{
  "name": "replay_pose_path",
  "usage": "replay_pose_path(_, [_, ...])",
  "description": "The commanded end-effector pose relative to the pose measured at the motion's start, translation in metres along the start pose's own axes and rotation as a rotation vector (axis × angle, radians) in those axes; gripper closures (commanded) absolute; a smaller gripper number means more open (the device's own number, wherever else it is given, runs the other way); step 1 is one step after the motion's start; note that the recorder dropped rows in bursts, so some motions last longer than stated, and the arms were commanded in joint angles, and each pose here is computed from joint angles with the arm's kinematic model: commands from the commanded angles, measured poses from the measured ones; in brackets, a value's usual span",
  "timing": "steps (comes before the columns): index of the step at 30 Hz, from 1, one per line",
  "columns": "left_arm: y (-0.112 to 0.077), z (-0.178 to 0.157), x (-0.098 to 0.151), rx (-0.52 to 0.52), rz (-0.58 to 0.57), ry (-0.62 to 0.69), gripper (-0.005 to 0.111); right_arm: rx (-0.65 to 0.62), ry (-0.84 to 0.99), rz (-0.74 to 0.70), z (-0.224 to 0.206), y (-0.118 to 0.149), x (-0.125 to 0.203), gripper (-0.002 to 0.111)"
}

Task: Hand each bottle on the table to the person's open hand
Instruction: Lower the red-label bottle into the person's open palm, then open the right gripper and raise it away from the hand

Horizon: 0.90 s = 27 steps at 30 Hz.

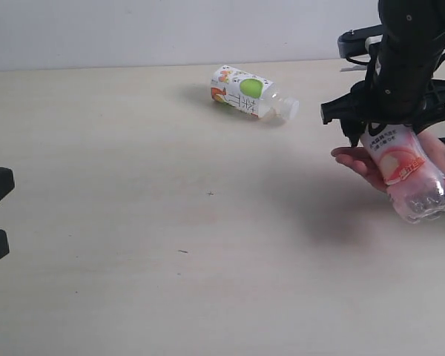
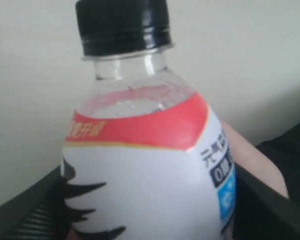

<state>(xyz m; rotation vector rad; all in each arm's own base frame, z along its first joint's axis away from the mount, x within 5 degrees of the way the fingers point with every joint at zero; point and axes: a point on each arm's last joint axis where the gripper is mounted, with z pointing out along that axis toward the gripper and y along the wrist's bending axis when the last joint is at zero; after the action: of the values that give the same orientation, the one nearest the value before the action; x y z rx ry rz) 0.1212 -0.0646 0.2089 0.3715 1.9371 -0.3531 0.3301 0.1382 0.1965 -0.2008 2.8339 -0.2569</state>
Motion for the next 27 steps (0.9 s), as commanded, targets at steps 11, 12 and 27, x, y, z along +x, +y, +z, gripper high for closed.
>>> replay_pose_path(11, [0.000,-0.001,0.001,-0.003,-0.014,-0.003,0.107,0.028,-0.021,-0.029,0.000,-0.004,-0.001,0.021])
replay_pose_path(12, [0.000,-0.001,0.001,-0.003,-0.014,-0.003,0.107,0.026,-0.025,-0.028,-0.001,-0.004,-0.001,0.020])
replay_pose_path(27, [0.000,-0.001,0.001,-0.003,-0.014,-0.003,0.107,-0.036,-0.184,-0.004,-0.043,-0.012,-0.006,0.020])
